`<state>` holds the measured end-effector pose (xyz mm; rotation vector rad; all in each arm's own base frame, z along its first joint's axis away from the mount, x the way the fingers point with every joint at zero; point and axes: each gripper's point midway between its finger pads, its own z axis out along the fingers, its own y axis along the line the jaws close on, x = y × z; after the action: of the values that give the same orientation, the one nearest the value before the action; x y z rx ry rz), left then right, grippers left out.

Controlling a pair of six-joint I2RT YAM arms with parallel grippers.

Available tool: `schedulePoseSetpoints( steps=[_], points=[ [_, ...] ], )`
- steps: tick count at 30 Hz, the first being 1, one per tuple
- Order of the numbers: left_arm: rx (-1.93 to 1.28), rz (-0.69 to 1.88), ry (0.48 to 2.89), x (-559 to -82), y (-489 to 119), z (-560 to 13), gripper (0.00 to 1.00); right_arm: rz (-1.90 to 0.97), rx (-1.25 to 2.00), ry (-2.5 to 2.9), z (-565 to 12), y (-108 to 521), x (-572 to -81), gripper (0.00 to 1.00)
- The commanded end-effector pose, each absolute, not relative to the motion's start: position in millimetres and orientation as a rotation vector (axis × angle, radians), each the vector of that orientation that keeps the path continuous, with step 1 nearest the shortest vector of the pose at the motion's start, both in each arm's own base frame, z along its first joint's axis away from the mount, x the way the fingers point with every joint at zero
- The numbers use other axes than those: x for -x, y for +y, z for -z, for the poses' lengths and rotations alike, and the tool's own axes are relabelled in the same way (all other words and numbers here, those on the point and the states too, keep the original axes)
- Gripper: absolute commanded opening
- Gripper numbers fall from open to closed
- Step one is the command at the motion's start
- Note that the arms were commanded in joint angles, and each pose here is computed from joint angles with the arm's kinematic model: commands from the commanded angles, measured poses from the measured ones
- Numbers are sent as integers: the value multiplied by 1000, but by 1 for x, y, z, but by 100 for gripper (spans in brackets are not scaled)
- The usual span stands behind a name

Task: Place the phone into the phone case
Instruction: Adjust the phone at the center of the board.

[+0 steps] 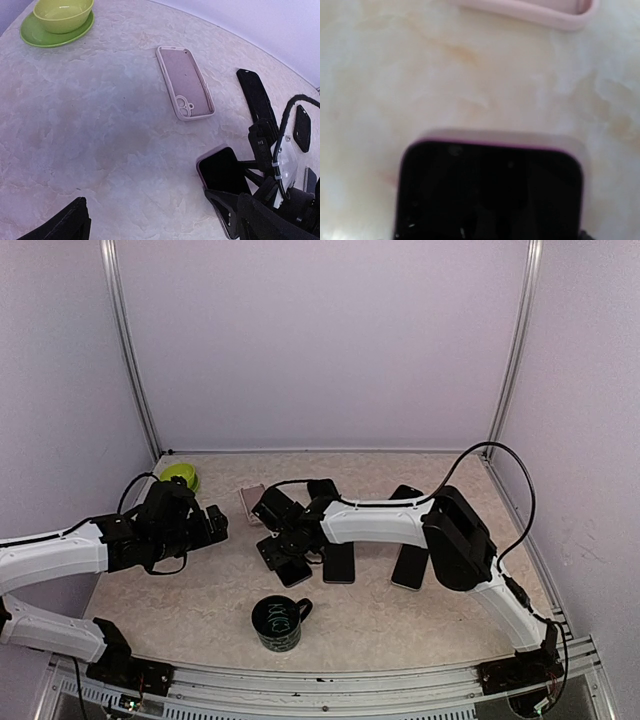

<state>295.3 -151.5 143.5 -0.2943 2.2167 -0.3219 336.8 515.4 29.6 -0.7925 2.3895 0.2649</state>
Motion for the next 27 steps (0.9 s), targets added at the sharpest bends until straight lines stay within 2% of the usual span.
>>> schedulePoseSetpoints(
  steps=[1,13,19,22,27],
  points=[
    [304,305,2202,-294,-146,-144,99,-312,922,2244,-69,529,-320,61],
    [280,330,2192,-297,-150,-152,99,-376,1006,2036,-132,527,-315,60],
    [285,333,2189,-298,-150,-154,99,-322,1000,2147,-109,528,-318,89],
    [287,331,2191,-297,-150,-153,99,-333,991,2188,-98,534,-318,95],
    [287,330,2193,-296,-149,-153,99,-319,975,2250,-77,536,-318,100]
  ],
)
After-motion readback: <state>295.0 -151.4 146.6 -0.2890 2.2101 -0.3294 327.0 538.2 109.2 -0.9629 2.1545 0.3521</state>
